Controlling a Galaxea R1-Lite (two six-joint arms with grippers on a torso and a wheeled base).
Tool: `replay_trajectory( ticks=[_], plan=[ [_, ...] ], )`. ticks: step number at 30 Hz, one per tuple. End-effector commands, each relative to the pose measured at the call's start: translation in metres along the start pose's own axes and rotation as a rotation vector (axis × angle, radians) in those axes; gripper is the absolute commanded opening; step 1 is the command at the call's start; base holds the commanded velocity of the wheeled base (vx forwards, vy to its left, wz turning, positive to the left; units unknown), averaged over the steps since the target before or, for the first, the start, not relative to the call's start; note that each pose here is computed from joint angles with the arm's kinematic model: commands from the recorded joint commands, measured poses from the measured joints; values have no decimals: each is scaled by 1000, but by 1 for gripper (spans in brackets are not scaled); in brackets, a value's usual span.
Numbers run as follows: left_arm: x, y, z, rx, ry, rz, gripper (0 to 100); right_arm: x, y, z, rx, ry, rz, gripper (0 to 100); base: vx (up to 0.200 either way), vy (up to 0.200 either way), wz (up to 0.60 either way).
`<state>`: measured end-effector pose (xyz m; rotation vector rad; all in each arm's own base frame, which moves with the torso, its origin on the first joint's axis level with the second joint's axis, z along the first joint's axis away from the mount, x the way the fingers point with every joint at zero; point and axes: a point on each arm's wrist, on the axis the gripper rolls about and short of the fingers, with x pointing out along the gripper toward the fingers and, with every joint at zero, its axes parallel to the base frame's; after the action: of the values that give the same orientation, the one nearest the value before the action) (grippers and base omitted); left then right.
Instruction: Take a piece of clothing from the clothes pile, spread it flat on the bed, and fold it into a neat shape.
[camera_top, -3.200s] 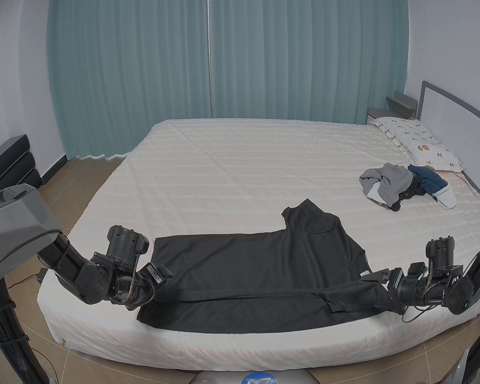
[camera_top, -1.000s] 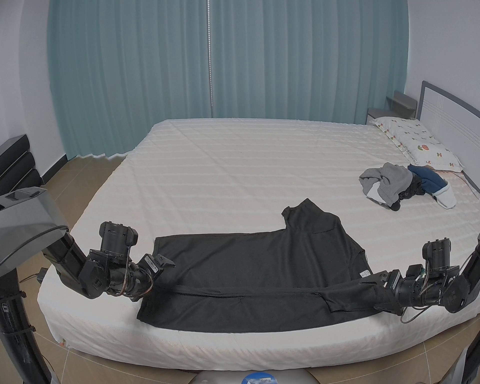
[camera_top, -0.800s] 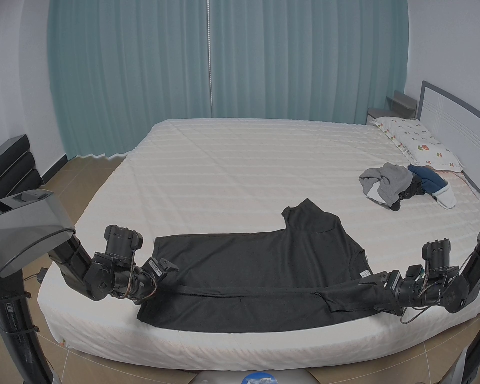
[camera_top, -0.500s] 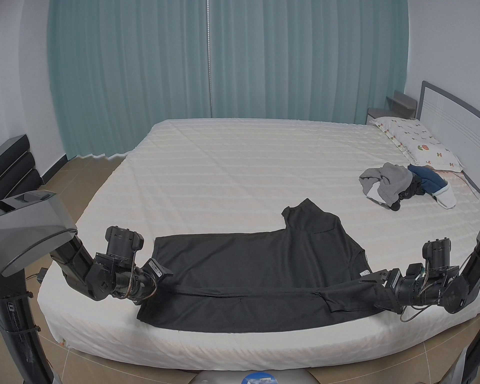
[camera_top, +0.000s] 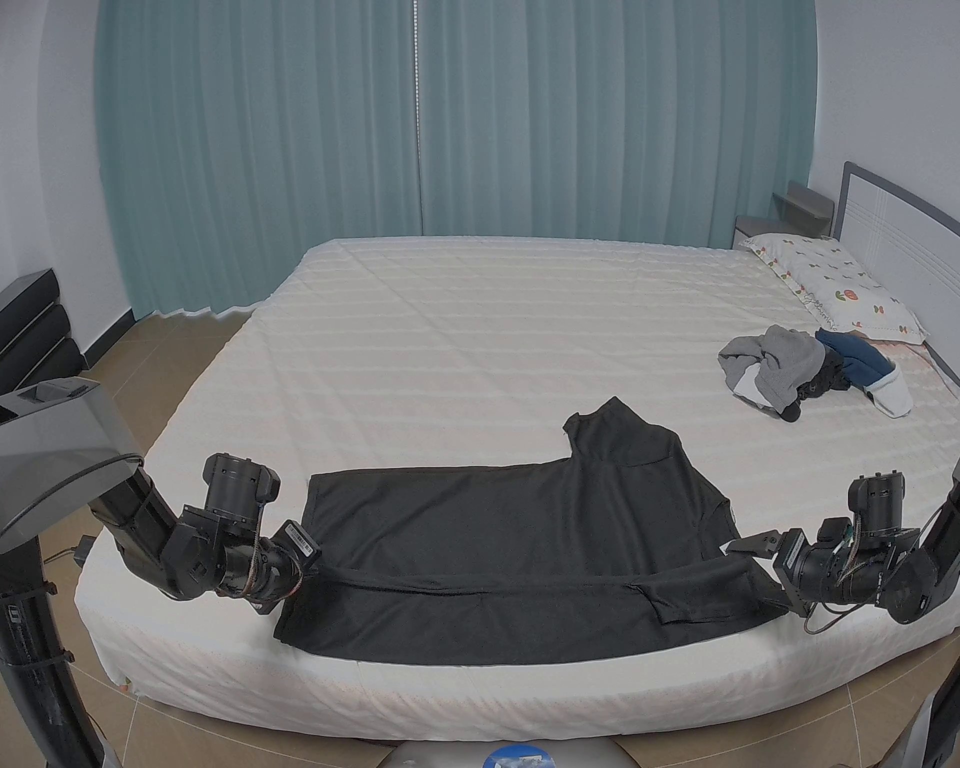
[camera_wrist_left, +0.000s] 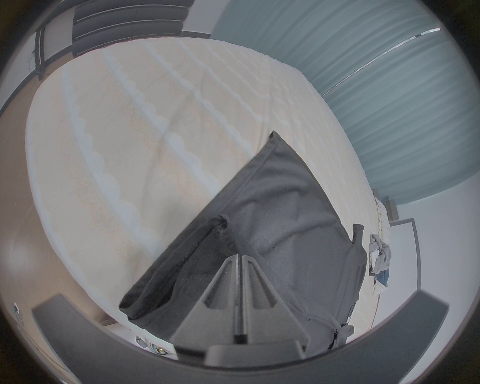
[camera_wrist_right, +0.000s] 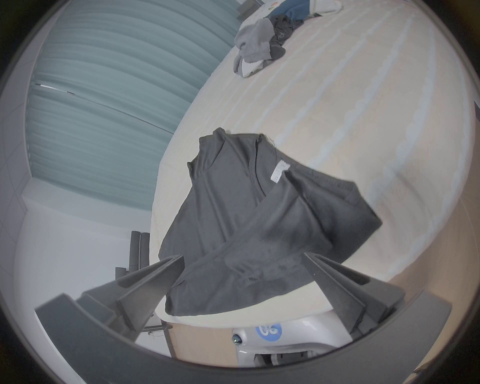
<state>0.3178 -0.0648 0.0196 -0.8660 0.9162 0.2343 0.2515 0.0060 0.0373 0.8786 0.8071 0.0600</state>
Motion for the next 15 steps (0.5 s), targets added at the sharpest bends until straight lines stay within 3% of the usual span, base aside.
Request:
replay_trajectory(
  ticks=[1,15],
  plan=[
    [-2,1,8,-19,-21,-4,0,15,-10,8,-26,3,-31,100,0,0,0],
    [-5,1,13,-30,-34,-15,0,47,-15,20,-123,9,-45,100,0,0,0]
  ],
)
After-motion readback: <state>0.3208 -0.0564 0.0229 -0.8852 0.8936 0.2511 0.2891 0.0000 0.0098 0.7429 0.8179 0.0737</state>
